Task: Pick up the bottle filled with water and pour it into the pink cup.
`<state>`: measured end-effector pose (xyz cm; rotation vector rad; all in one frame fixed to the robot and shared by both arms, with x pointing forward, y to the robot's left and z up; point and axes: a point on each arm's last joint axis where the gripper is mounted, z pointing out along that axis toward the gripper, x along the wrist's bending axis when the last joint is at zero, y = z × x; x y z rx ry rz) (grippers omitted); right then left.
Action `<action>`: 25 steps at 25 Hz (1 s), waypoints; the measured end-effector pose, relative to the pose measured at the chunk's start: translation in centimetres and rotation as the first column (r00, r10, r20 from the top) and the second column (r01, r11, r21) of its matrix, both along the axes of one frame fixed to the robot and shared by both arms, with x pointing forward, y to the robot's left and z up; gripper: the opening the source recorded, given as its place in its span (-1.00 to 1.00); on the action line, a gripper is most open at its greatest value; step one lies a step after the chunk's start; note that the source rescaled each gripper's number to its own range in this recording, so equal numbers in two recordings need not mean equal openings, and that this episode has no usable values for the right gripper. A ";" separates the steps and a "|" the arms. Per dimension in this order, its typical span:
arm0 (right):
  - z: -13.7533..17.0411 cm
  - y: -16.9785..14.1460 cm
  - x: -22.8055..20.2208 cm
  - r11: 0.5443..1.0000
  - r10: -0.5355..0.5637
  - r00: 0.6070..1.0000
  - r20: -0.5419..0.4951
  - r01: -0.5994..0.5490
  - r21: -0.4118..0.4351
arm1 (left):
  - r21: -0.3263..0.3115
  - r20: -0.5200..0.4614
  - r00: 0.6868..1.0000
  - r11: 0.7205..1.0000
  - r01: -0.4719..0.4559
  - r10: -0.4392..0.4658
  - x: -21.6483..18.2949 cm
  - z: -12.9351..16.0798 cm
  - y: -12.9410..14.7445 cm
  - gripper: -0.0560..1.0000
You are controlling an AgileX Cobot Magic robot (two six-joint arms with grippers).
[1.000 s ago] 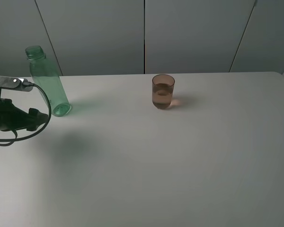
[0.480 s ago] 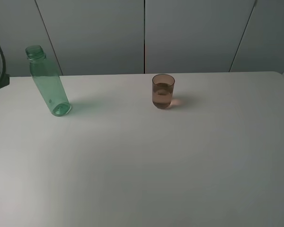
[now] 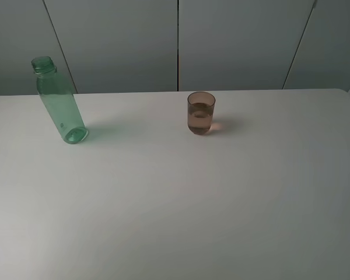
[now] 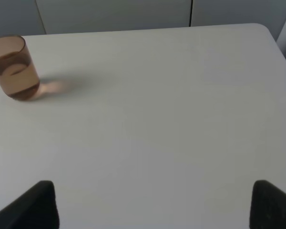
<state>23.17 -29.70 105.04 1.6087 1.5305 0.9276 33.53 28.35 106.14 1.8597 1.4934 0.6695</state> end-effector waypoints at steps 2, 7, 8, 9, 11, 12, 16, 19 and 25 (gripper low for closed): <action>0.0 0.0 0.0 1.000 0.000 1.000 0.000 0.000 0.000 | -0.002 0.064 0.998 1.000 0.003 -0.003 -1.6 0.2 0.1 0.99; 0.0 0.0 0.0 1.000 0.000 1.000 0.000 0.000 0.000 | -0.014 0.211 0.977 1.000 -0.003 0.006 -6.3 0.7 0.6 0.99; 0.0 0.0 0.0 1.000 0.000 1.000 0.000 0.000 0.000 | -0.023 0.236 0.972 1.000 -0.007 0.013 -7.0 0.7 0.7 0.99; 0.0 0.0 0.0 1.000 0.000 1.000 0.000 0.000 0.000 | -0.032 0.269 0.963 0.999 -0.010 0.019 -7.8 0.7 0.8 0.99; 0.0 0.0 0.0 1.000 0.000 1.000 0.000 0.000 0.000 | -0.044 0.328 0.944 0.999 -0.004 0.018 -9.2 0.7 1.1 0.99; 0.0 0.0 0.0 1.000 0.000 1.000 0.000 0.000 0.000 | -0.047 0.338 0.941 0.999 -0.002 0.018 -9.7 0.6 1.2 0.99; 0.0 0.0 0.0 1.000 0.000 1.000 0.000 0.000 0.000 | -0.023 0.290 0.957 1.000 0.006 0.001 -10.4 0.2 1.4 0.99; 0.0 0.0 0.0 1.000 0.000 1.000 0.000 0.000 0.000 | -0.008 0.271 0.962 1.000 0.018 -0.015 -10.5 -0.1 1.6 0.99; 0.0 0.0 0.0 1.000 0.000 1.000 0.000 0.000 0.000 | 0.015 0.248 0.969 1.000 -0.019 0.014 -10.3 -0.6 2.0 0.99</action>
